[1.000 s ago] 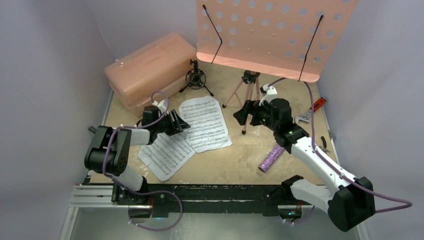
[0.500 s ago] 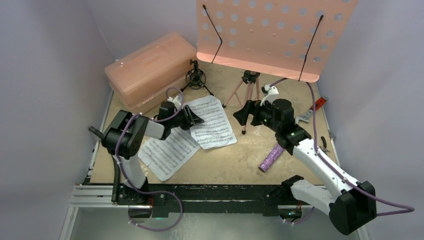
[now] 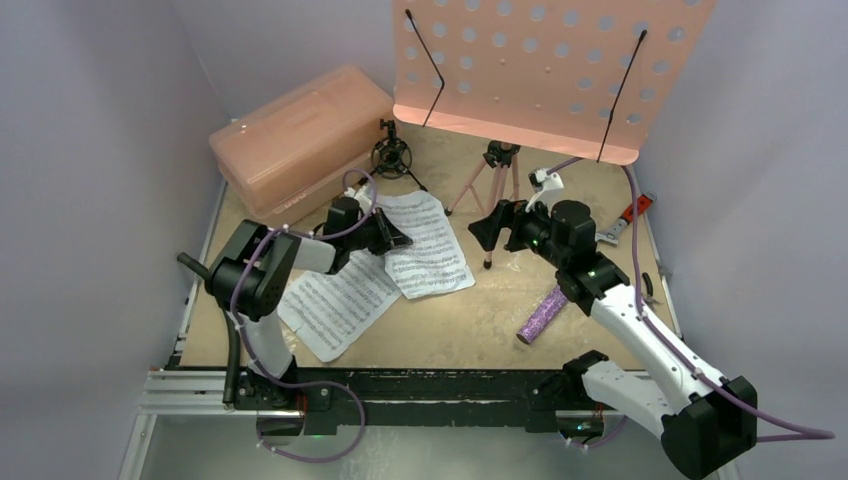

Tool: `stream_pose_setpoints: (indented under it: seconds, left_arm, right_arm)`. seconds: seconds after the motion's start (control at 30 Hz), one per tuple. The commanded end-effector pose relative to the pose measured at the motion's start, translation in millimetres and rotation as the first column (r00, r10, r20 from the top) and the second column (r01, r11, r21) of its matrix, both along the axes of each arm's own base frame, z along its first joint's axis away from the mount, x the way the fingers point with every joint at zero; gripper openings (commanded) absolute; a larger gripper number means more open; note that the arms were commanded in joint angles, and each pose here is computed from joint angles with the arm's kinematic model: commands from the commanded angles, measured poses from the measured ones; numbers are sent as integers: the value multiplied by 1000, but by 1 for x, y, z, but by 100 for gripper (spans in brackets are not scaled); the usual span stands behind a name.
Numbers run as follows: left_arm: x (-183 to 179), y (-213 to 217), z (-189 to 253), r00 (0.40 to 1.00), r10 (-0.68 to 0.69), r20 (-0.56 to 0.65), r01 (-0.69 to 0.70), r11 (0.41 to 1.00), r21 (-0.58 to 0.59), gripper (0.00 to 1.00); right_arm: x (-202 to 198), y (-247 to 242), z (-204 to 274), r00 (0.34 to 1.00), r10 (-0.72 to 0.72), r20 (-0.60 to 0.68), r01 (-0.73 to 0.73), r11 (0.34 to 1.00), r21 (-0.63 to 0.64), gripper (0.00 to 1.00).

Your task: Set up the instrument practice props

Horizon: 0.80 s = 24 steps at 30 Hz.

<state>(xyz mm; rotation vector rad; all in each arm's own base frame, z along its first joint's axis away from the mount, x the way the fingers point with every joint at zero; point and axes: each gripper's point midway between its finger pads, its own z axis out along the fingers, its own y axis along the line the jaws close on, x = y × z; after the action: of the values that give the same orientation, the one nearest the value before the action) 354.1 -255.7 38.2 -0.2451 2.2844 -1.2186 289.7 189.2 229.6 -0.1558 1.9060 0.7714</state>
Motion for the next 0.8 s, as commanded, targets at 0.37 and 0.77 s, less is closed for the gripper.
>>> stream_pose_setpoints:
  seconds: [0.37, 0.77]
  left_arm:
    - [-33, 37, 134, 925, -202, 322, 104, 949, 298, 0]
    - [-75, 83, 271, 697, -190, 691, -101, 928, 357, 0]
  right_arm:
    - [-15, 6, 23, 997, 55, 48, -58, 997, 59, 98]
    - [-33, 4, 40, 993, 86, 77, -92, 992, 82, 98]
